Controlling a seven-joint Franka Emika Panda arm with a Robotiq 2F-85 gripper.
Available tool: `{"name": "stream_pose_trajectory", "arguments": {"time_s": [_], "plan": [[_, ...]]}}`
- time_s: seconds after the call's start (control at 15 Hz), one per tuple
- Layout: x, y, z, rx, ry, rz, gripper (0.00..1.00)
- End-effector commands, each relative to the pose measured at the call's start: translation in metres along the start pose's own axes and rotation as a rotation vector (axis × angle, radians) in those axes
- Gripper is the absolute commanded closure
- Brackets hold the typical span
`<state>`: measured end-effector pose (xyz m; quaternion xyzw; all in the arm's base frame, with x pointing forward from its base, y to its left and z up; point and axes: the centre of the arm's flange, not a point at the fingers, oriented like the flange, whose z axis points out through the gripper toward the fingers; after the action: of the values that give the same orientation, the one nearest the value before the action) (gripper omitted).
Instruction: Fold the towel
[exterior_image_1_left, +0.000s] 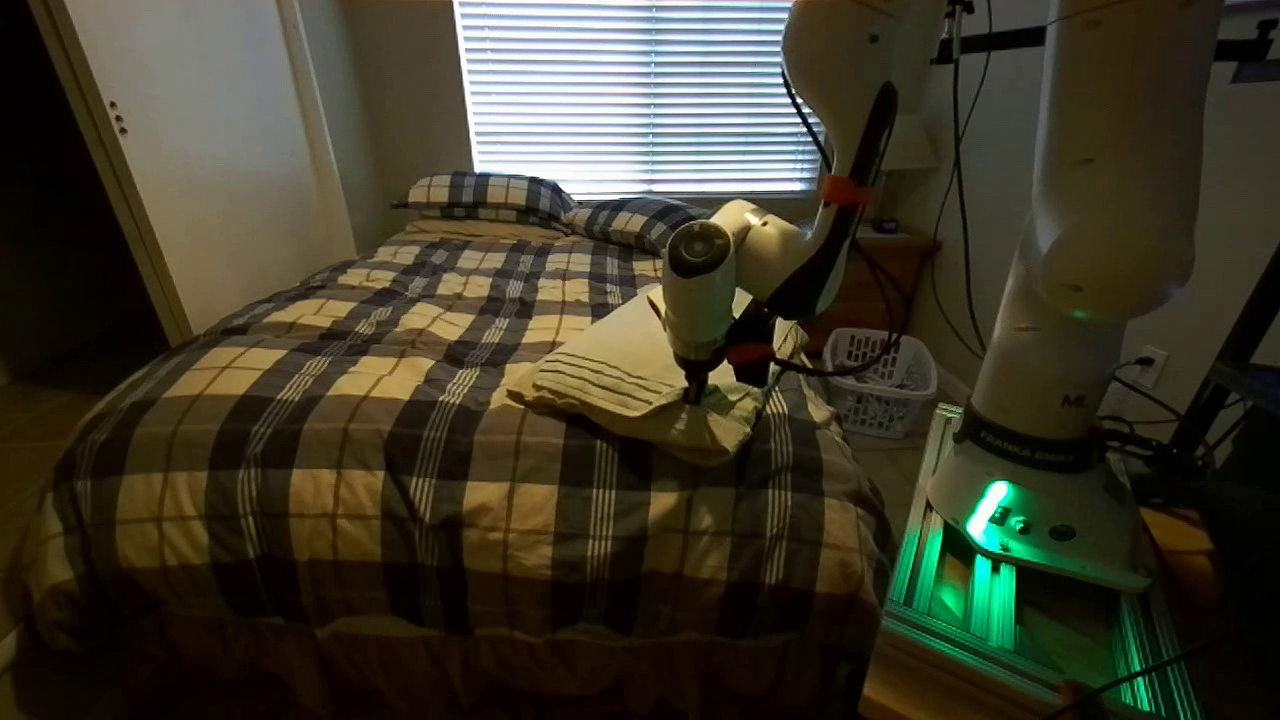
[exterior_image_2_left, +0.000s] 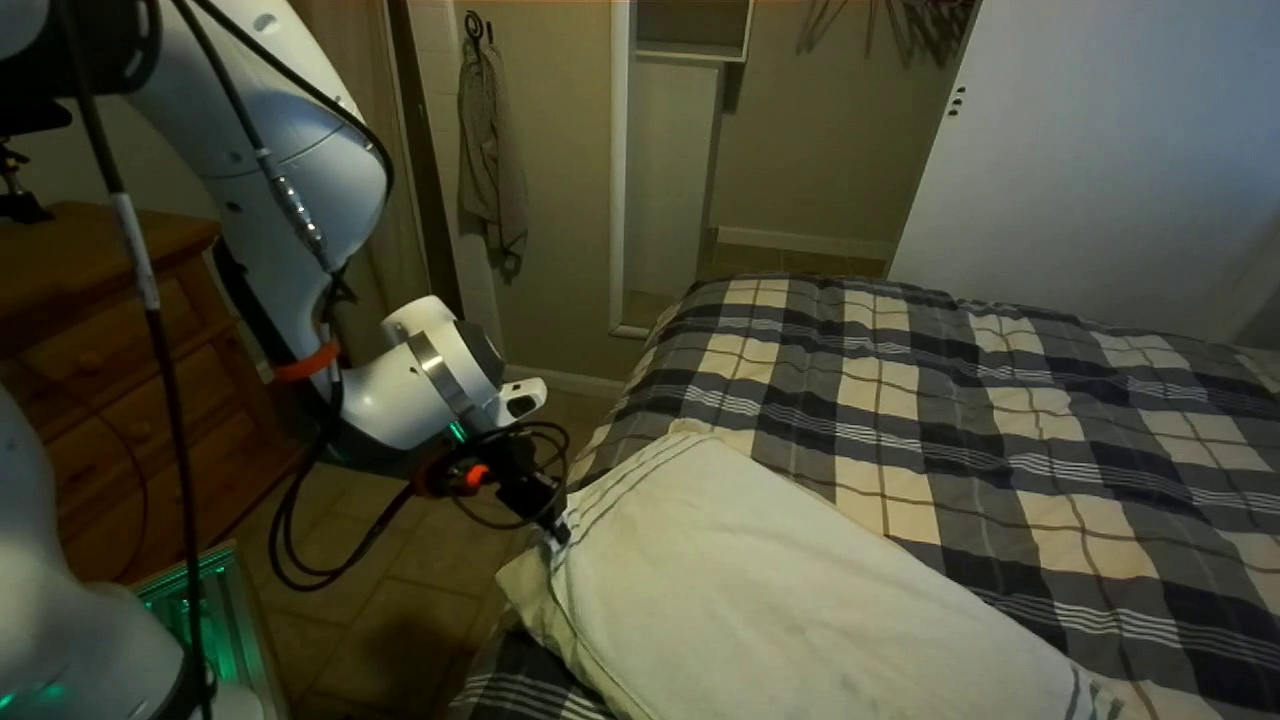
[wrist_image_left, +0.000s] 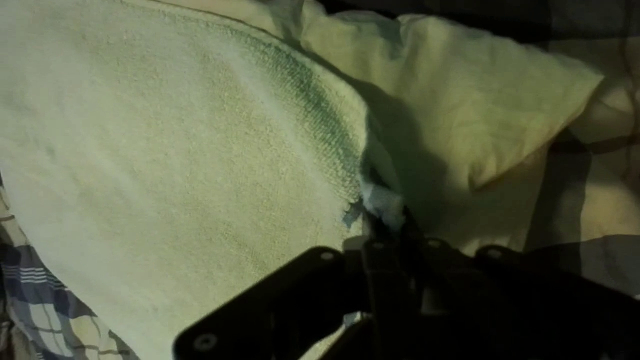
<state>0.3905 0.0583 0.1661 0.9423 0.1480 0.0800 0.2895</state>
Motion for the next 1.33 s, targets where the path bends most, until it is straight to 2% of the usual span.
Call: {"name": "stream_pose_trajectory", "arguments": {"time_s": [0.0, 0.27, 0.33, 0.53, 0.73, 0.8, 0.87, 1.27], "plan": [[-0.008, 0.017, -0.018, -0.041, 0.033, -0.001, 0.98], [-0.015, 0.051, -0.039, -0.100, 0.078, 0.002, 0.98], [-0.017, 0.061, -0.043, -0.145, 0.099, -0.018, 0.98], [-0.024, 0.095, -0.050, -0.208, 0.134, -0.002, 0.98], [-0.034, 0.128, -0.055, -0.185, 0.153, 0.078, 0.98], [-0.014, 0.106, -0.045, -0.192, 0.121, 0.063, 0.98], [-0.016, 0.113, -0.046, -0.194, 0.123, 0.075, 0.93], [-0.015, 0.107, -0.045, -0.189, 0.120, 0.061, 0.93]]}}
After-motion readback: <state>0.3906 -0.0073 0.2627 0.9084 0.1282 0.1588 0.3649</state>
